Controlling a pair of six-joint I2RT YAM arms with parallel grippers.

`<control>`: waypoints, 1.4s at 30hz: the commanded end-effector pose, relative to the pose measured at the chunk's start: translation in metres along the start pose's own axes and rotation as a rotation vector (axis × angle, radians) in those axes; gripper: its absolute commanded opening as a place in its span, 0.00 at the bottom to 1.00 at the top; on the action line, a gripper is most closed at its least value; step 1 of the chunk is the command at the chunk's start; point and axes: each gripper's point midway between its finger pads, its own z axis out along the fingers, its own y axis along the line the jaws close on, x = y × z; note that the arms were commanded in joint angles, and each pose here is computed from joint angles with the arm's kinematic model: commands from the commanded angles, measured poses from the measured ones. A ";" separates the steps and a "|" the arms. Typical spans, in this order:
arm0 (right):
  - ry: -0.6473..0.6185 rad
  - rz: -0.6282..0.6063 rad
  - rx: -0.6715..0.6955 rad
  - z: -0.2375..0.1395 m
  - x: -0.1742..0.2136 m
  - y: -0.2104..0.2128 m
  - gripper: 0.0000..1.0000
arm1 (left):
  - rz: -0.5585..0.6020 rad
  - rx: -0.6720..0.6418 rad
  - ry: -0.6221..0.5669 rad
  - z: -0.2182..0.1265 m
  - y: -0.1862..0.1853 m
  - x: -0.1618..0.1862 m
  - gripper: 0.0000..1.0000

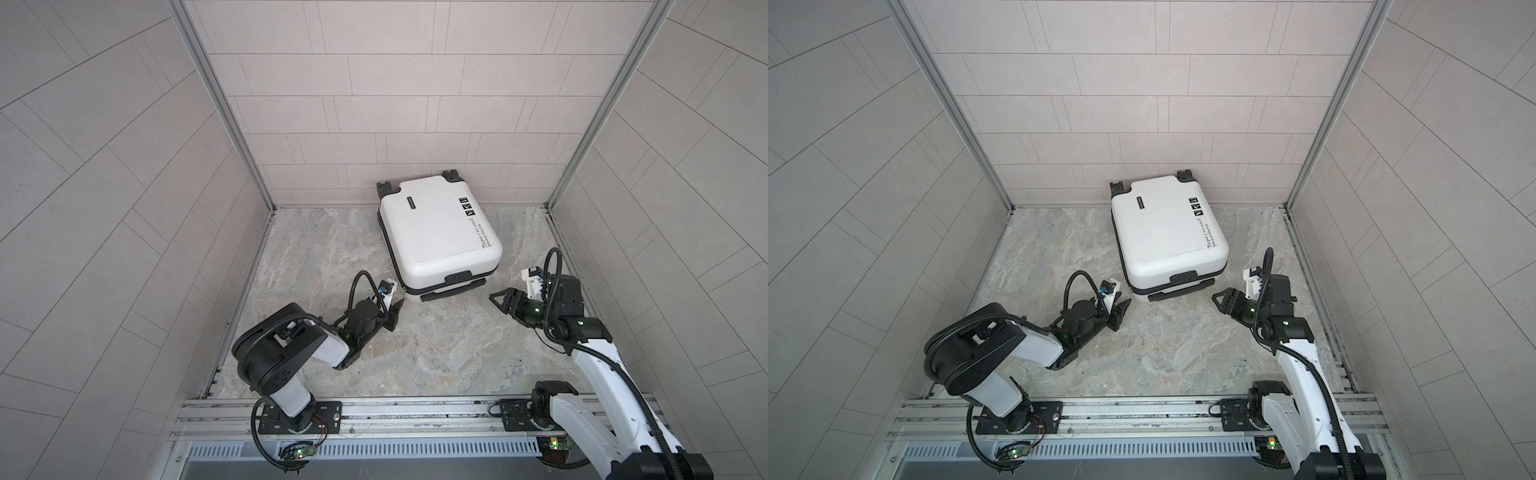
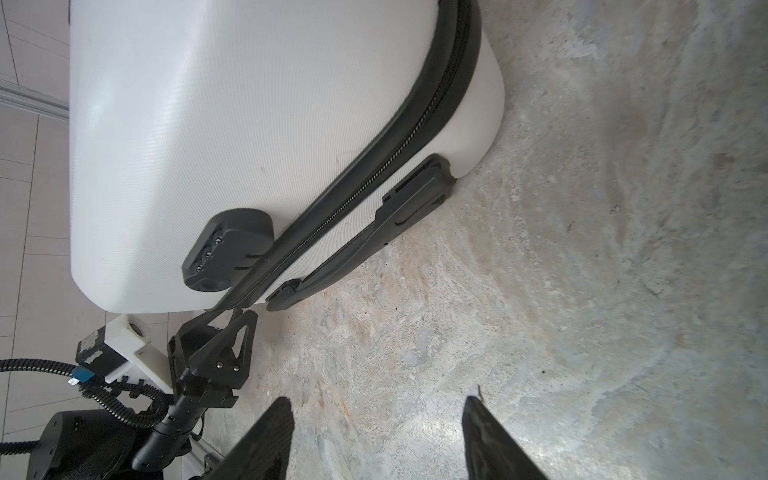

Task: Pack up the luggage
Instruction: 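Close the left gripper on the silver zipper pull while the right withdraws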

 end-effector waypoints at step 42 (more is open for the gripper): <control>-0.004 0.014 -0.021 0.005 0.002 0.018 0.67 | 0.033 0.120 -0.134 0.015 -0.018 -0.035 0.00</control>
